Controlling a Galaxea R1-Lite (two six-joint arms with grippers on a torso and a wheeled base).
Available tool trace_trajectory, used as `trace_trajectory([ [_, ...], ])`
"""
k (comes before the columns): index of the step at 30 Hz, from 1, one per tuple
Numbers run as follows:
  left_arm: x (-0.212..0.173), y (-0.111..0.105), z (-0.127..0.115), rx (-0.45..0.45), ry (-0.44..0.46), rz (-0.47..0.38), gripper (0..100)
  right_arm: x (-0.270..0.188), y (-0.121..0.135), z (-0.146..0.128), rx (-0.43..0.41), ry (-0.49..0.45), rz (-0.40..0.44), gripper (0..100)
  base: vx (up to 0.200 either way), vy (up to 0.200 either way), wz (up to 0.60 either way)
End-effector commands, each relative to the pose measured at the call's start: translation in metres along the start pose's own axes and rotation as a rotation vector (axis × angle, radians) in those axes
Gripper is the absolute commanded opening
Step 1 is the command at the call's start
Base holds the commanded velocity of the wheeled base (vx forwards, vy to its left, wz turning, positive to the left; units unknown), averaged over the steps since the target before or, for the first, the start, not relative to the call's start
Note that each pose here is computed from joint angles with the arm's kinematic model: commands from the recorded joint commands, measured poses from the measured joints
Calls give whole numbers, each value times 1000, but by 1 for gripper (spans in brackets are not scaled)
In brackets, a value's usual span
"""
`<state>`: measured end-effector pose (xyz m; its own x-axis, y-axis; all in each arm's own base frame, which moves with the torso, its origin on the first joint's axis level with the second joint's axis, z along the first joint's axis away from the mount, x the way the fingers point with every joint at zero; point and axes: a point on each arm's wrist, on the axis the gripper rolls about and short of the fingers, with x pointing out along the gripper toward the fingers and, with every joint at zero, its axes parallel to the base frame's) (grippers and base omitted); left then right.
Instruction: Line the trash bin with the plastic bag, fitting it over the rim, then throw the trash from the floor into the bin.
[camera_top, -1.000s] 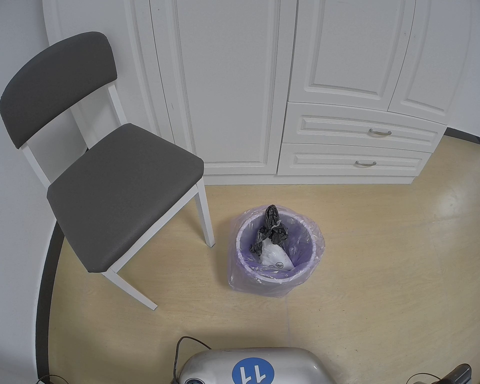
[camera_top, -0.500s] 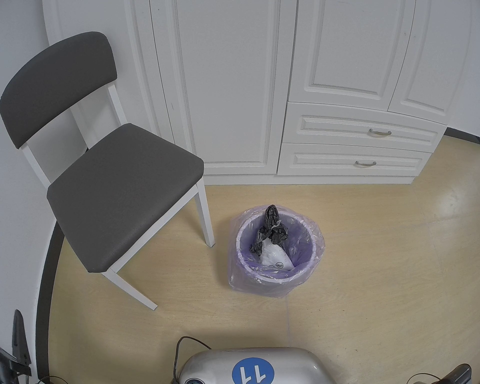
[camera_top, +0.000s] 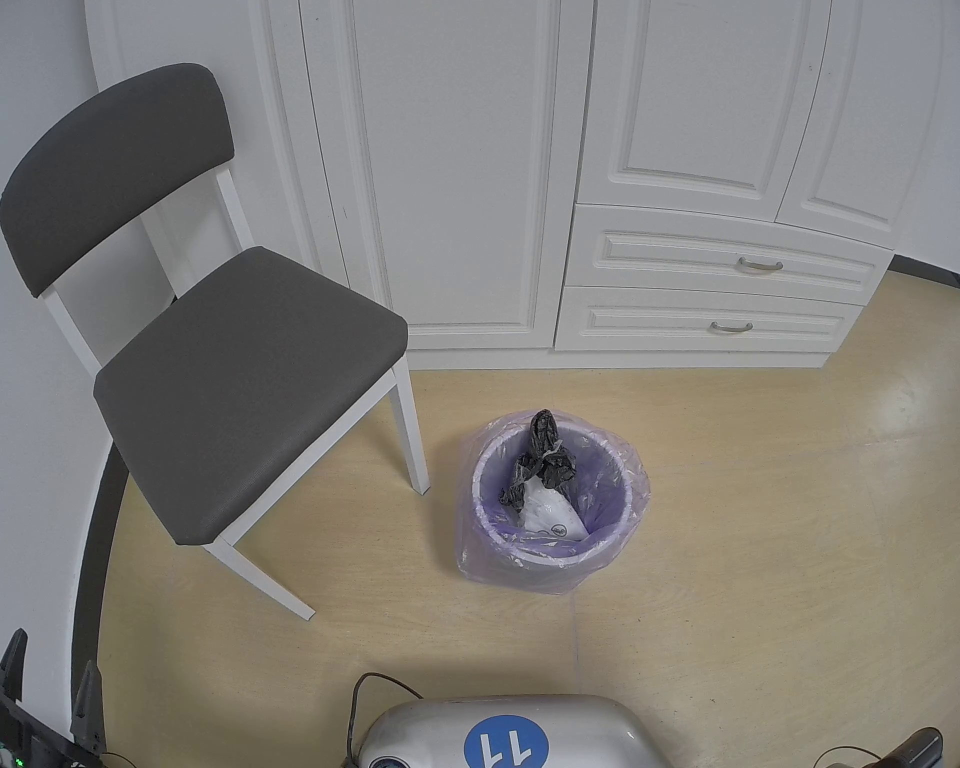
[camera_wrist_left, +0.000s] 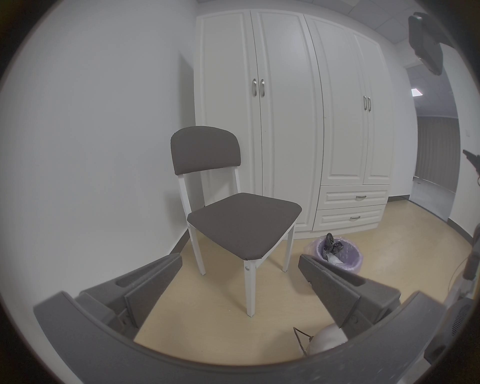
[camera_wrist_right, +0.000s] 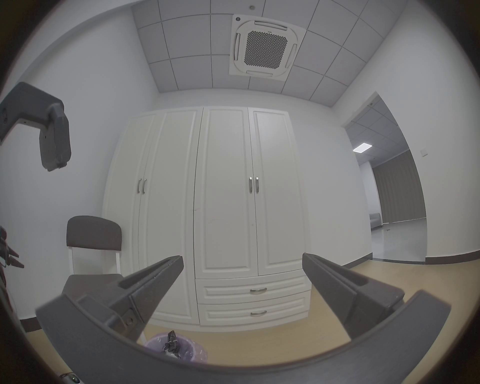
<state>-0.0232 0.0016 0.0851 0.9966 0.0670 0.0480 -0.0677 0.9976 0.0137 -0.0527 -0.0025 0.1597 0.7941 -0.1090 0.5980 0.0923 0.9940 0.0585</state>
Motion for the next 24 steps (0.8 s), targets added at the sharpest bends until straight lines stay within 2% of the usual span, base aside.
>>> trace_trajectory([
  [1, 0, 0, -5, -9, 8, 0, 100, -3, 0, -7, -2, 13, 3, 100, 0, 0, 0],
  [6, 0, 0, -6, -31, 14, -15, 100, -4, 0, -19, -7, 56, 7, 100, 0, 0, 0],
  [9, 0, -2, -10, -18, 61, -63, 100, -5, 0, -27, -10, 88, 9, 100, 0, 0, 0],
  [14, 0, -2, -10, -17, 52, -66, 100, -7, 0, -37, -17, 132, 9, 100, 0, 0, 0],
  [16, 0, -2, -10, -17, 52, -66, 100, -8, 0, -41, -17, 167, 14, 100, 0, 0, 0],
  [22, 0, -2, -10, -17, 52, -66, 100, -14, 0, -62, -29, 378, 26, 100, 0, 0, 0],
  [24, 0, -2, -10, -17, 52, -66, 100, -14, 0, -62, -30, 386, 26, 100, 0, 0, 0],
])
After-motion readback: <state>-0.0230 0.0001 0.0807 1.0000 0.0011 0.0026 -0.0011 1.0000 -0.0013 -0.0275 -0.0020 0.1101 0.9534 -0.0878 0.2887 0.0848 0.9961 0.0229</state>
